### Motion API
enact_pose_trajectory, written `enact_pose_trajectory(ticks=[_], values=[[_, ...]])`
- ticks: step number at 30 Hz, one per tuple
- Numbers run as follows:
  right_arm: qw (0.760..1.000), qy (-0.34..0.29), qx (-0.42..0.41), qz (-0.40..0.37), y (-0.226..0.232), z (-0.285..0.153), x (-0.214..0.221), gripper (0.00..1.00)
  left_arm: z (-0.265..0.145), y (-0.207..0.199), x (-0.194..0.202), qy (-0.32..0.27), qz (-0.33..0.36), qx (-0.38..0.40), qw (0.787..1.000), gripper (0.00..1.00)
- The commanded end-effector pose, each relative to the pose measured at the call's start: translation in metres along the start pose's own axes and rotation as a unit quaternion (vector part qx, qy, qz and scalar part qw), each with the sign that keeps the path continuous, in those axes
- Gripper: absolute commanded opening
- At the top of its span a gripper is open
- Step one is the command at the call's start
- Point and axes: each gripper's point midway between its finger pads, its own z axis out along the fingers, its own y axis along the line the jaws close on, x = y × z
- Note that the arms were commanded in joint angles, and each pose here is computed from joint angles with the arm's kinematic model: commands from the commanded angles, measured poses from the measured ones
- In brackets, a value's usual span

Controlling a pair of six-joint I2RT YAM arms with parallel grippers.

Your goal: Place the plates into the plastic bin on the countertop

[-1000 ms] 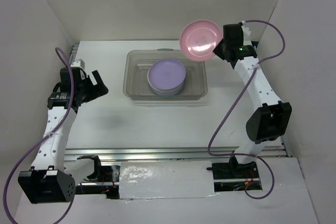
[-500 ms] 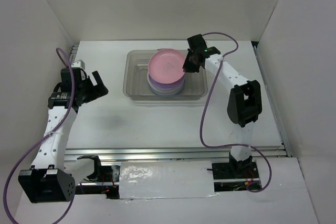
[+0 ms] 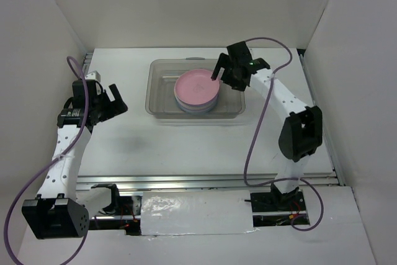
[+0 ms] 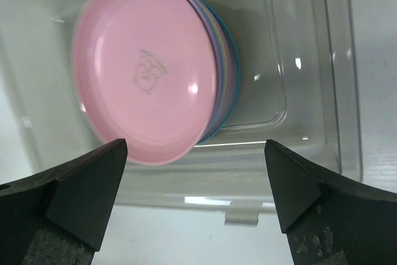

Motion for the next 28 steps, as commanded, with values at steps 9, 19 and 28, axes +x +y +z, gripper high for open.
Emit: enact_pose_trajectory(ticks=[9, 19, 28], values=[[0.968, -0.246, -0.014, -0.054, -0.053, -0.238, -0.022, 1.0, -0.058, 0.038, -0.041, -0.116, -0.013, -0.113, 0.987, 0.99], [0.96, -0.264, -0.088, -0.04, -0.129, -0.338, 0.051, 1.0, -0.144, 0.03, -0.03, -0.18, -0.007, -0.062, 0.982, 0.99], [0.948, -0.286, -0.13, -0.044, -0.157, -0.364, 0.079, 1.0, -0.153, 0.033, 0.023, -0.181, -0.014, -0.014, 0.983, 0.99]])
